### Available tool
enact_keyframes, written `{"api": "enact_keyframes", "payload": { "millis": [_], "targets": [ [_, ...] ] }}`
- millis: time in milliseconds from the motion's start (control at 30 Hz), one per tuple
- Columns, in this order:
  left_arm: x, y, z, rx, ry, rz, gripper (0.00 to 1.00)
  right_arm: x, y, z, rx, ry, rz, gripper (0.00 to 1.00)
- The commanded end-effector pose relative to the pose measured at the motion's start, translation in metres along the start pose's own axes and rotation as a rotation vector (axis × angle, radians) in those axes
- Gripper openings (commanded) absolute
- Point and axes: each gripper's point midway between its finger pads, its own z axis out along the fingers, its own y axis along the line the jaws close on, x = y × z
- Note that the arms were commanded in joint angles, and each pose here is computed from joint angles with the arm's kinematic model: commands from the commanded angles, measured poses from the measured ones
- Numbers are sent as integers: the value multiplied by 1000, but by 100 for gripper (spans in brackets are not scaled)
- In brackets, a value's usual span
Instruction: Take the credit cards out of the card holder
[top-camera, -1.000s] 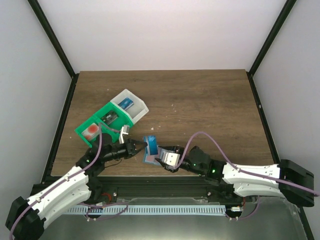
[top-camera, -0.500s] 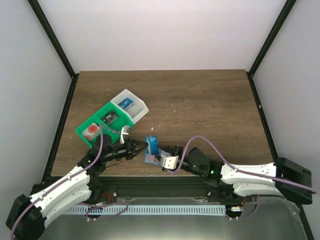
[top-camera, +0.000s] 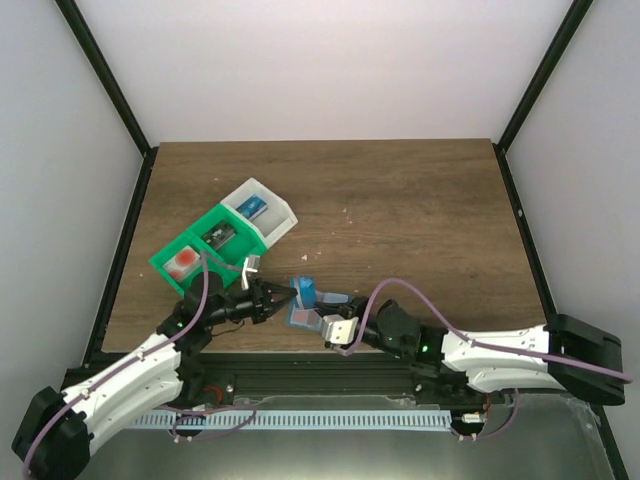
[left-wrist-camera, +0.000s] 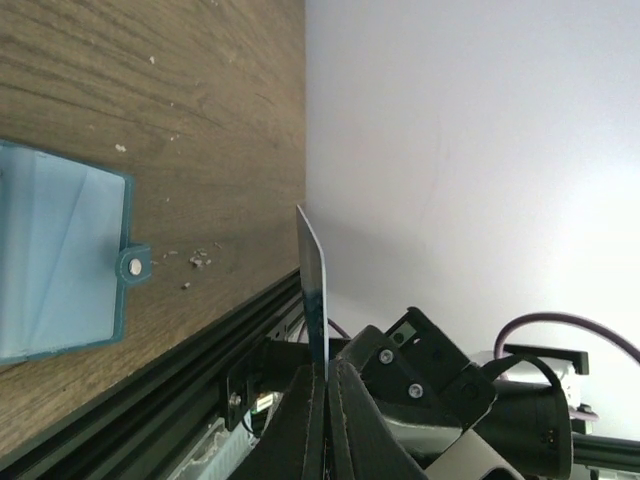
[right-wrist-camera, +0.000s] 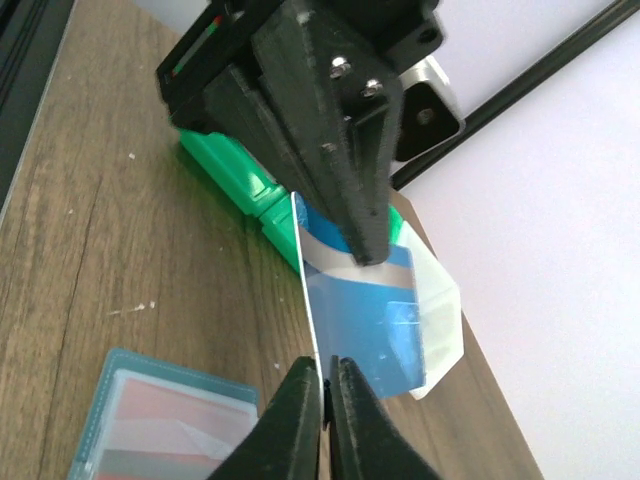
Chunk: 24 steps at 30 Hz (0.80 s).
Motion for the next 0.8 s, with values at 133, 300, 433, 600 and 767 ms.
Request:
{"api": "enact_keyframes", "payload": {
  "millis": [133,300,433,600,767],
  "targets": [
    [4,-16,-1,59,25,35,32,-3,-19,-6,91,-2,93,1],
    [-8,-25,-8,22,-53,150,80,-5,-44,-5,152,73,464,0],
    [-18,-26,-14,-38,-118,236,97,-7,-61,-16,223,54,867,0],
    [-18,-32,-15,-35,-117,314,98,-18,-63,-20,179,19,1212,1],
    [-9,-43,-12,34,-64,351,90,-36,-61,-22,83,-48,1423,0]
  ]
}}
